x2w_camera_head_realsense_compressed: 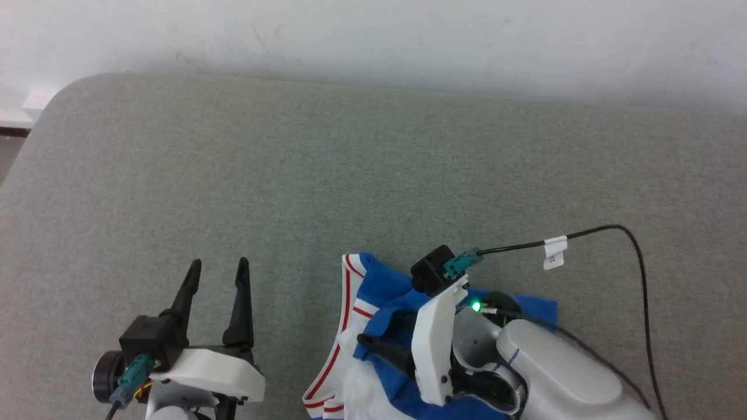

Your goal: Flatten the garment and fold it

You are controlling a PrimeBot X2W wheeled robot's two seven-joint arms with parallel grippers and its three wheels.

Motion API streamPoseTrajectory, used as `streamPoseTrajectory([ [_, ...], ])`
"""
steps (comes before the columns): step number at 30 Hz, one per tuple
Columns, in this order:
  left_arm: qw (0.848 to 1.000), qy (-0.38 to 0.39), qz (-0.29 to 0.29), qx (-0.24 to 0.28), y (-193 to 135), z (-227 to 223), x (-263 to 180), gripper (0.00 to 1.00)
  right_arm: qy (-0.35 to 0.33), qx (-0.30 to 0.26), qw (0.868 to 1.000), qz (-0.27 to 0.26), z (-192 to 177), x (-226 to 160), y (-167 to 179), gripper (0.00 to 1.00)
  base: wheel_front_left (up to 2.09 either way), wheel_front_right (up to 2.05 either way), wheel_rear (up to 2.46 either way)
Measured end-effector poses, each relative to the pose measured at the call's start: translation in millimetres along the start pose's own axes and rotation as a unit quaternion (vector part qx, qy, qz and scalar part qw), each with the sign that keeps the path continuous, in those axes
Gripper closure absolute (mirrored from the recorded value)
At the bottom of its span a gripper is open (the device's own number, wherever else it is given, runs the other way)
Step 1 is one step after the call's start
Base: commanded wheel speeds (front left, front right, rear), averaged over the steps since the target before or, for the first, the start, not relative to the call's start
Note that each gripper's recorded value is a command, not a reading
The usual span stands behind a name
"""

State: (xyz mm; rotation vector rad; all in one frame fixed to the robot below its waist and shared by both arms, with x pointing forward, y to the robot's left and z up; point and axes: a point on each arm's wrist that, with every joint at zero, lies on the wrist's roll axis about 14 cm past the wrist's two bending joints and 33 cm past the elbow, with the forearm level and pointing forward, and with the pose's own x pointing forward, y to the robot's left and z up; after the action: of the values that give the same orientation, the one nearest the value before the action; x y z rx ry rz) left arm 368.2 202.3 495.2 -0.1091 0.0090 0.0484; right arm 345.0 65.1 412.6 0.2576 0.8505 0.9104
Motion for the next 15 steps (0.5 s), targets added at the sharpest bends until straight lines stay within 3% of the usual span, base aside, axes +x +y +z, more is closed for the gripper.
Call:
streamPoseTrajectory([
  [4,1.000,-0.007,-0.007,-0.001,-4.2,3.7,2.3,0.00,-0.028,-0.085,0.996,-0.024,13.9,-17.6,-11.3,0.00,0.00,0.00,0.00],
  [9,1.000,-0.013,-0.018,0.000,-12.1,6.5,4.4,0.00,-0.119,-0.133,0.982,-0.061,43.5,-51.8,-28.6,0.00,0.00,0.00,0.00],
  [12,1.000,-0.007,-0.024,0.003,-16.0,2.9,2.8,0.00,-0.189,-0.161,0.963,-0.100,63.9,-80.7,-44.1,0.00,0.00,0.00,0.00],
  [15,0.999,-0.009,-0.033,0.002,-21.9,4.0,2.5,0.00,-0.260,-0.174,0.937,-0.158,77.2,-120.0,-68.7,0.00,0.00,0.00,0.00],
])
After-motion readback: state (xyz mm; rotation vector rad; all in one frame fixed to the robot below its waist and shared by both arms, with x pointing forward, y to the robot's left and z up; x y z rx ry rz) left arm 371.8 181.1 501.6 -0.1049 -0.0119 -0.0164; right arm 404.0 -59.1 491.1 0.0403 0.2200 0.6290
